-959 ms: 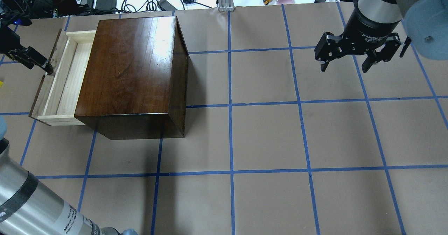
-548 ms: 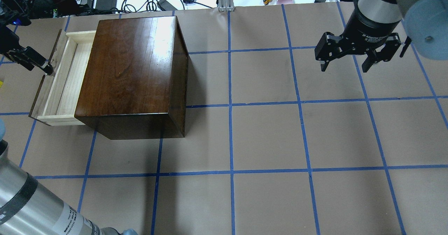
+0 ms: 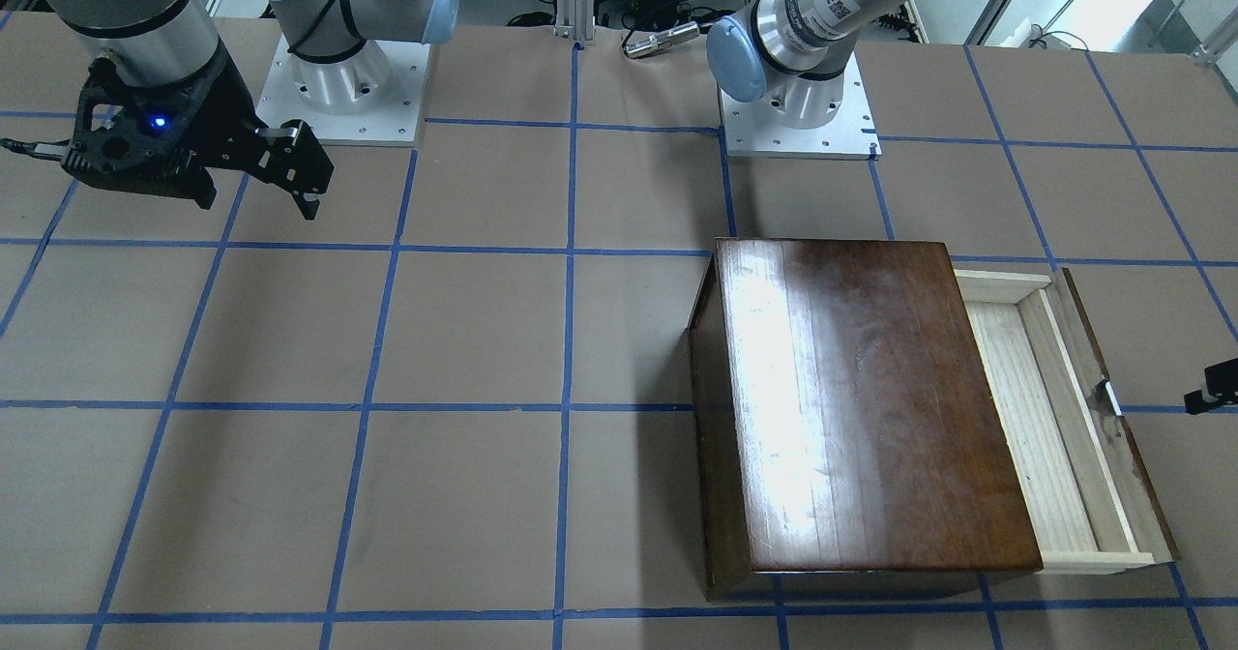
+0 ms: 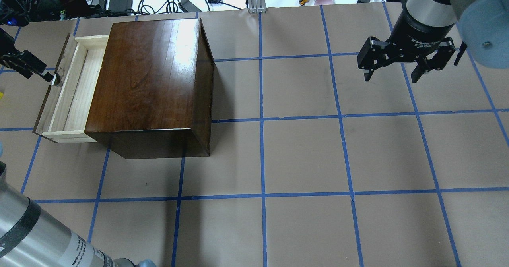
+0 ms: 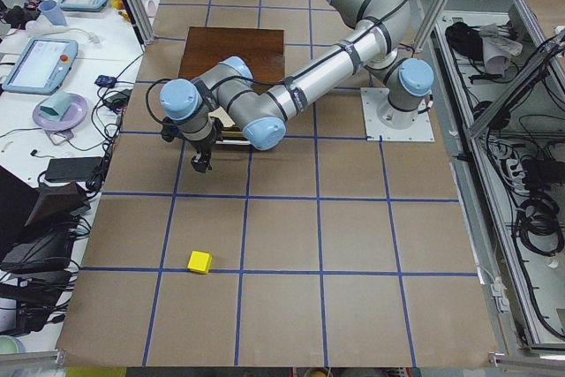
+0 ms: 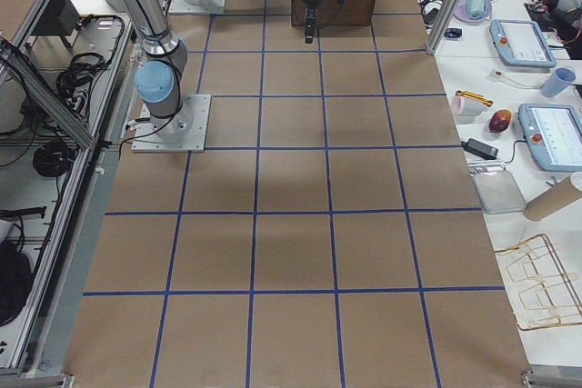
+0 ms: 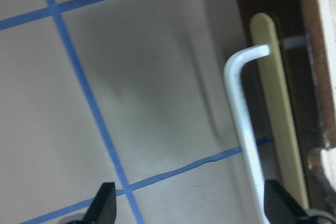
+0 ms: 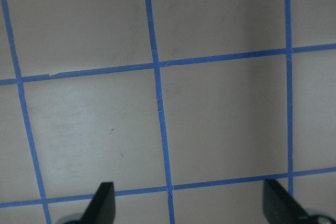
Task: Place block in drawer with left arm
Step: 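Pull the drawer outward from the cabinet with the left gripper, then release the handle and lower the left gripper onto the yellow cube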
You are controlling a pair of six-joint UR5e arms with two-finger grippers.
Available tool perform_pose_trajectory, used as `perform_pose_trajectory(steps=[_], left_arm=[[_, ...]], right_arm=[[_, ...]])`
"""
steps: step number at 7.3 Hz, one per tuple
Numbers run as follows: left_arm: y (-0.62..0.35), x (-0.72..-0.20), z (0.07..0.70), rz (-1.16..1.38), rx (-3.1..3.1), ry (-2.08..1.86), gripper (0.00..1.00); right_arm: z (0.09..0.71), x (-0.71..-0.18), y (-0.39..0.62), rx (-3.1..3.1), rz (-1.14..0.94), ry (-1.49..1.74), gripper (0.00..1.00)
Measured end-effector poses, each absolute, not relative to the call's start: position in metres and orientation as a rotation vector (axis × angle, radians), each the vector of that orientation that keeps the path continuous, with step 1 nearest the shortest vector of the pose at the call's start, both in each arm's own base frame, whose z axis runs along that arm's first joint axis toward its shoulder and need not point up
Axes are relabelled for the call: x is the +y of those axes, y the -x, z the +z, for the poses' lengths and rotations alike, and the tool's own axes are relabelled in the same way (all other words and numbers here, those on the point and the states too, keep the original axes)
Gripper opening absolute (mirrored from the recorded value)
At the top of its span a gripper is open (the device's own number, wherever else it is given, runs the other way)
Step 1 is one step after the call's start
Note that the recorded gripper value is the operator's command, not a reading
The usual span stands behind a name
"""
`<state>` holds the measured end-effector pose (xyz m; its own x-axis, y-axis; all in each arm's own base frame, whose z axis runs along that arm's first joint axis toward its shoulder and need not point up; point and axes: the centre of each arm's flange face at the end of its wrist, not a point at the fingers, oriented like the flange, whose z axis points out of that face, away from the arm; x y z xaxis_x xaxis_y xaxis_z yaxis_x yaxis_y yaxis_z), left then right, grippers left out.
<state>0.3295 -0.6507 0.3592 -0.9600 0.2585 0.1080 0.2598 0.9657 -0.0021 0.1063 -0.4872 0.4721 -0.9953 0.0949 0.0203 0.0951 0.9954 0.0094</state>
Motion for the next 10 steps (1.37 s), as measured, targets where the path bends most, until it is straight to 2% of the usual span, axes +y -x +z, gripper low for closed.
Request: perform_pose_trajectory(steps=[3,10], left_arm=[[-0.392,-0.655,0.360,0.103,-3.122,0.320,1.00],[-0.506,-0.638,0.279,0.165,-3.218,0.233,1.00]], right_arm=[[0.472,-0.487,-0.106,-3.118,-0.017,0.149,1.00],[0.472,-0.487,-0.106,-3.118,-0.017,0.149,1.00]])
